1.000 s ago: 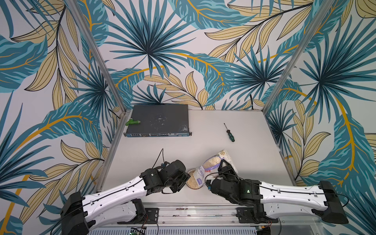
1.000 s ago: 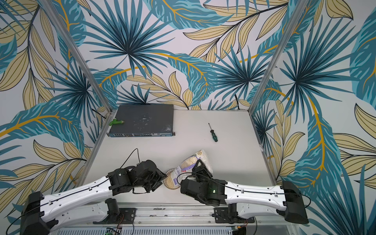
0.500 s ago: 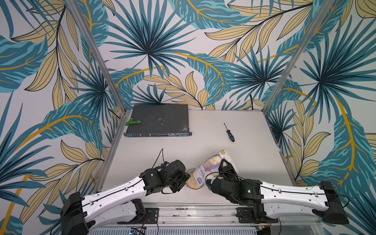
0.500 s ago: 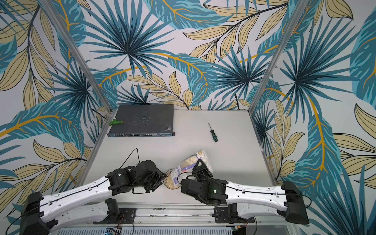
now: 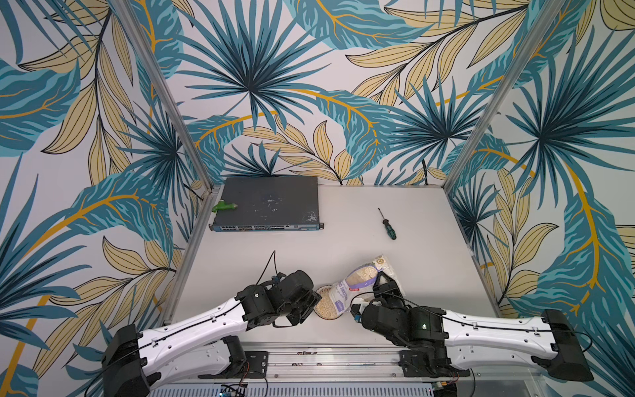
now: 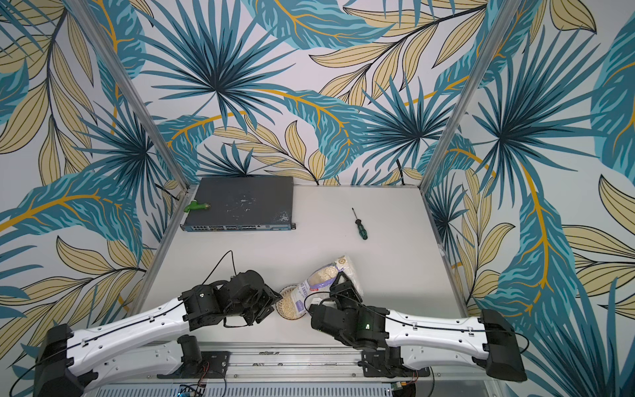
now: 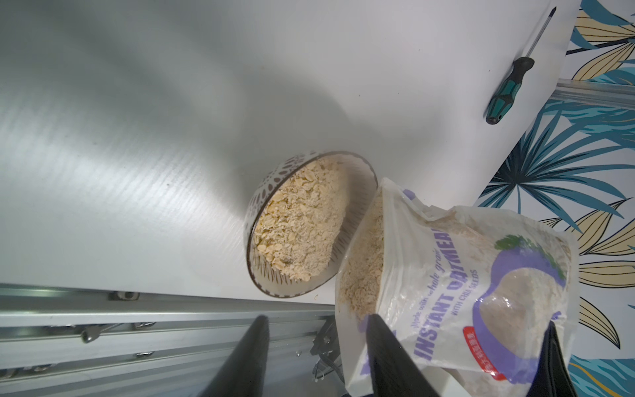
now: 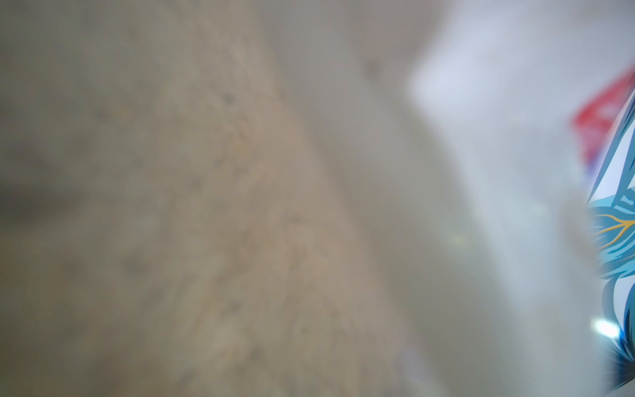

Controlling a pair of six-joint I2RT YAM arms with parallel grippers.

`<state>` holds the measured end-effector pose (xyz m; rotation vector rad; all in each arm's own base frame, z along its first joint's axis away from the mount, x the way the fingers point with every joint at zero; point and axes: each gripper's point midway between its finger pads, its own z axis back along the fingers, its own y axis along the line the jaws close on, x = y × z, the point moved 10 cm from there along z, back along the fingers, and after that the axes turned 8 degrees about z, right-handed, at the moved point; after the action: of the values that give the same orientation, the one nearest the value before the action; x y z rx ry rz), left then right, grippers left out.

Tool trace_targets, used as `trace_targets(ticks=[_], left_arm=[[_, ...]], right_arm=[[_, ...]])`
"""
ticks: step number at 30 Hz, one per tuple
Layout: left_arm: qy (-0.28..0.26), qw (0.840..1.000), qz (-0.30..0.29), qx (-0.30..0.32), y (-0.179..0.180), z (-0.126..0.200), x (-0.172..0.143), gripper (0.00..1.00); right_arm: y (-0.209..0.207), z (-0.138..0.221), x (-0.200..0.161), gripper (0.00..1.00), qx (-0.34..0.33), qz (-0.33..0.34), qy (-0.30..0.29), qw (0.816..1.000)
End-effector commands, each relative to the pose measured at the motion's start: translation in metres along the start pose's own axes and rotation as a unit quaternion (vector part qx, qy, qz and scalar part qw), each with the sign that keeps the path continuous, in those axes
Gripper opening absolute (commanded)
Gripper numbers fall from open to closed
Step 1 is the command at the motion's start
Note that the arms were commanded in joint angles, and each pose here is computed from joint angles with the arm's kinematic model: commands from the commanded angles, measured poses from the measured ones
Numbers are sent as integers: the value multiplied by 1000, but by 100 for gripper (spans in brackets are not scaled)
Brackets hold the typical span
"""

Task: Pour the oats into the breakfast bowl
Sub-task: Pour the oats into the bowl.

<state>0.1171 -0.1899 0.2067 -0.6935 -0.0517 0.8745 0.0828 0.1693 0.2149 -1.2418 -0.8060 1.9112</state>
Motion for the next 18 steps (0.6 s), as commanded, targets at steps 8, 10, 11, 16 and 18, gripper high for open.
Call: trace_targets(ticks=[8, 10, 11, 16, 18], left_arm=[[-7, 1000, 1, -4, -5, 4, -1, 50], [-8, 1000, 1, -4, -6, 4, -2, 50], [-8, 1000, 1, -5, -6, 5, -2, 50], [-11, 1000, 1, -9, -9, 8, -2, 50], [-12, 1000, 1, -10, -10, 9, -2, 50]], right_arm=[[2, 2, -7, 0, -14, -128, 3, 992], [4, 2, -7, 0, -9, -143, -5, 990], [5, 2, -6, 0, -8, -148, -8, 989], [12, 1, -7, 0, 2, -169, -19, 985], [14, 2, -8, 0, 4, -182, -21, 983]])
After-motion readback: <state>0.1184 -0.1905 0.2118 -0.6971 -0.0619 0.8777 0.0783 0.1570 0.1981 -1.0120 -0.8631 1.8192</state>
